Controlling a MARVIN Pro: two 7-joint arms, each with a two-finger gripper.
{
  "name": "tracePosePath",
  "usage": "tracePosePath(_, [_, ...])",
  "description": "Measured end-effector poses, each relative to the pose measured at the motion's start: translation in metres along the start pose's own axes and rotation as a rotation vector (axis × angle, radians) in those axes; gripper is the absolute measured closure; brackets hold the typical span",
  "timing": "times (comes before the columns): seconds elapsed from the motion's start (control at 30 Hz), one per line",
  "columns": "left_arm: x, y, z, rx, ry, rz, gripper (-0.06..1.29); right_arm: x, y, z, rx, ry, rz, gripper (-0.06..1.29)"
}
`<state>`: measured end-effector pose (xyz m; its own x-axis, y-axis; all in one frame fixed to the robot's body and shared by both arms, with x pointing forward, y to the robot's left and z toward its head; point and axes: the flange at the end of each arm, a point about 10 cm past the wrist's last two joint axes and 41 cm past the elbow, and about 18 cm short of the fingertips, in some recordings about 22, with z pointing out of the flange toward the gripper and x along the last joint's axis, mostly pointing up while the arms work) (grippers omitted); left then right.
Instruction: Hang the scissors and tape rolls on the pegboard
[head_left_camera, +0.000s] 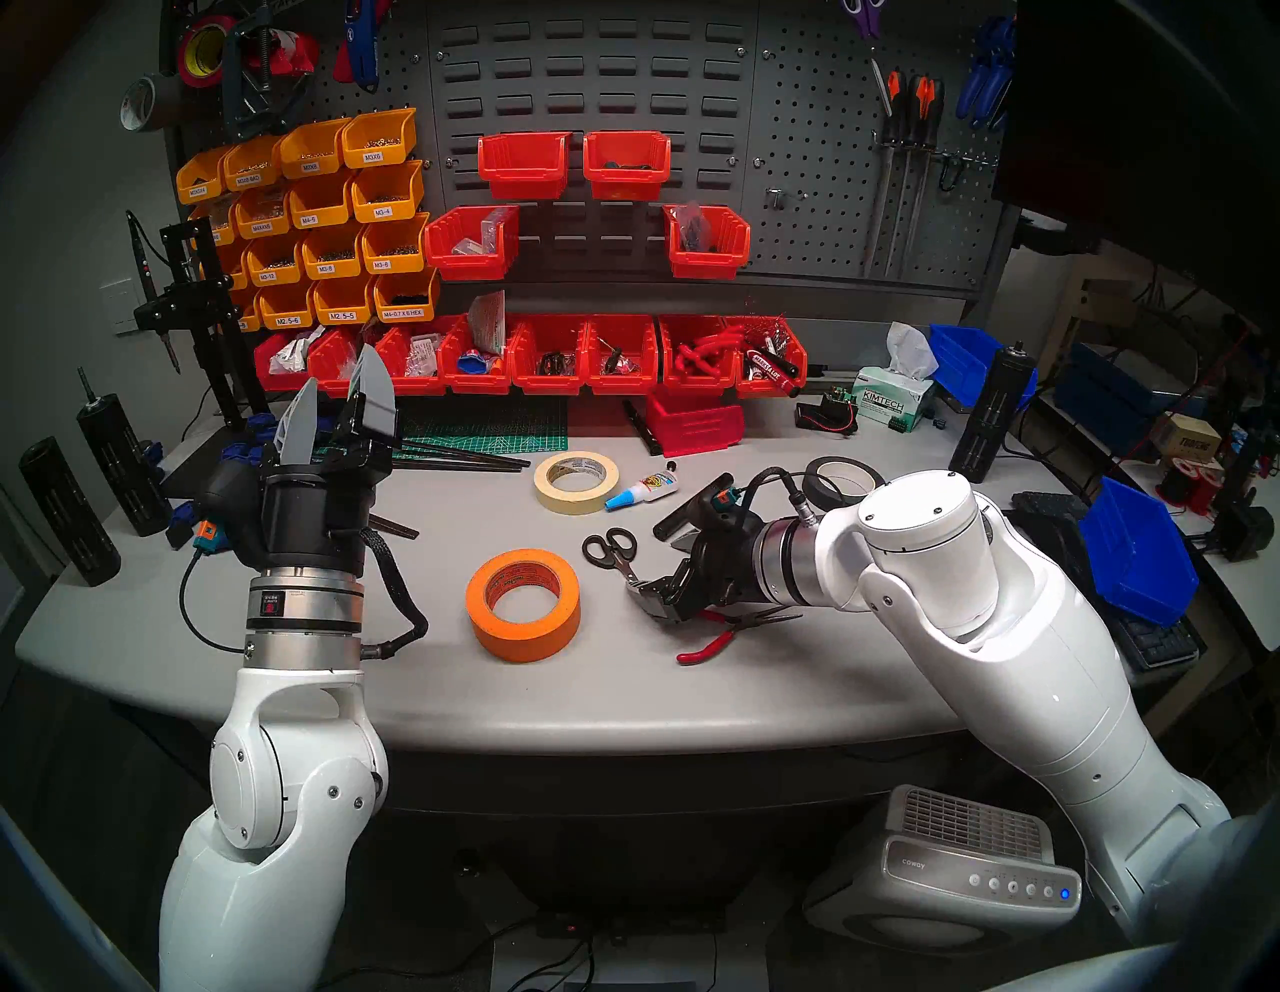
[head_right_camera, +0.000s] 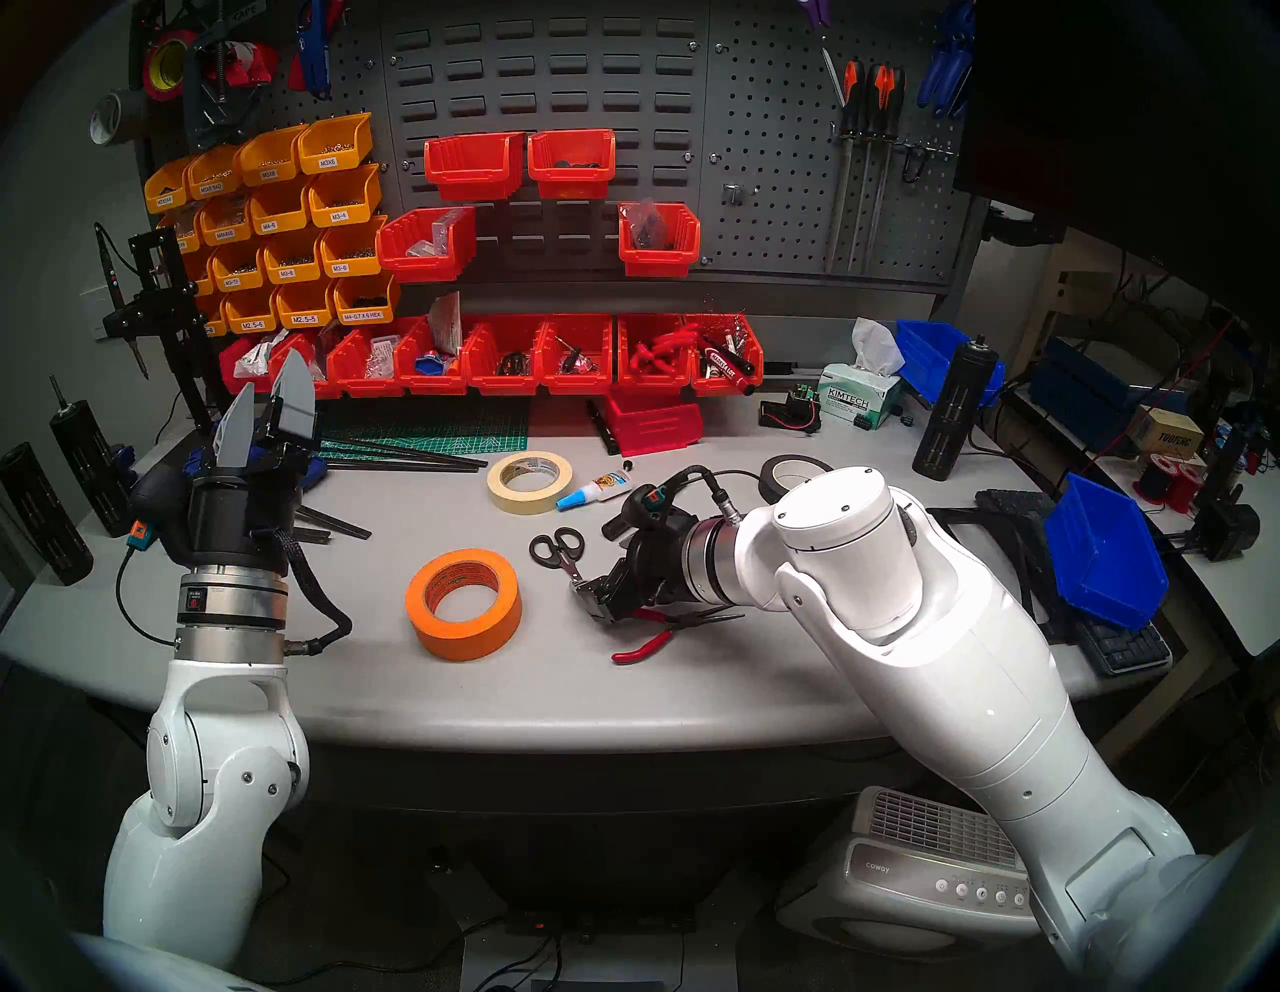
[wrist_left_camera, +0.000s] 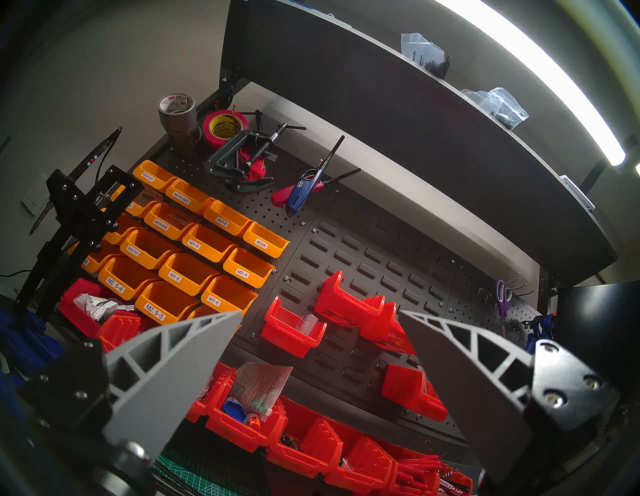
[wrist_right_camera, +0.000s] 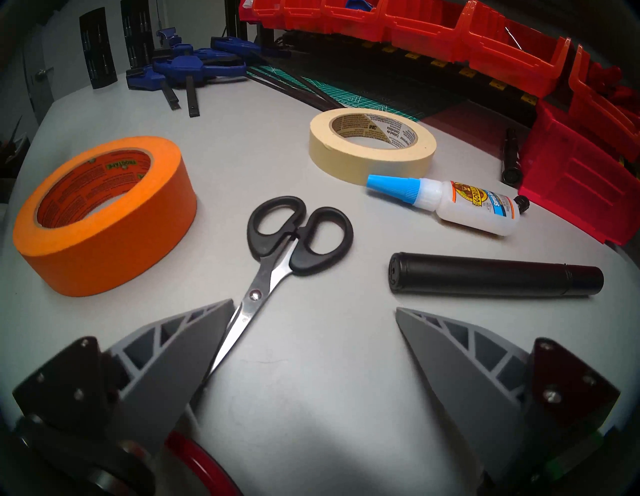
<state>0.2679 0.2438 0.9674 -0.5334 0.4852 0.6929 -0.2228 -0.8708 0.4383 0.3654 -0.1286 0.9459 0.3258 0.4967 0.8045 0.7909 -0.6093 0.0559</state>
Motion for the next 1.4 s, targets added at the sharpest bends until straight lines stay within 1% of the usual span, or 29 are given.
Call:
tracePosePath(0.27, [0.0,0.0,0.0,0.0,0.0,0.0,0.0,0.0,0.013,-0.002,-0.004,-0.008,0.015,0.01])
tracePosePath(0.43, [0.0,0.0,0.0,0.0,0.0,0.0,0.0,0.004,0.016,0.003,0.003,-0.004,0.03,0.01])
tracePosePath(0.7, [0.0,0.0,0.0,0.0,0.0,0.0,0.0,0.012,0.015,0.013,0.029,-0.004,0.025,0.01])
tracePosePath(1.03, [0.0,0.0,0.0,0.0,0.0,0.0,0.0,0.02,0.007,0.02,0.092,-0.015,-0.002,0.12])
tracePosePath(1.13, [0.0,0.0,0.0,0.0,0.0,0.0,0.0,0.021,0.005,0.021,0.117,-0.021,-0.009,0.23])
tracePosePath(1.17, [0.0,0.0,0.0,0.0,0.0,0.0,0.0,0.021,0.004,0.021,0.124,-0.023,-0.011,0.29])
tracePosePath(1.27, [0.0,0.0,0.0,0.0,-0.001,0.0,0.0,0.022,0.003,0.021,0.131,-0.027,-0.013,0.39])
tracePosePath(1.33, [0.0,0.0,0.0,0.0,-0.001,0.0,0.0,0.022,0.004,0.021,0.135,-0.03,-0.013,0.51])
tracePosePath(1.4, [0.0,0.0,0.0,0.0,-0.001,0.0,0.0,0.022,0.004,0.02,0.14,-0.032,-0.012,0.73])
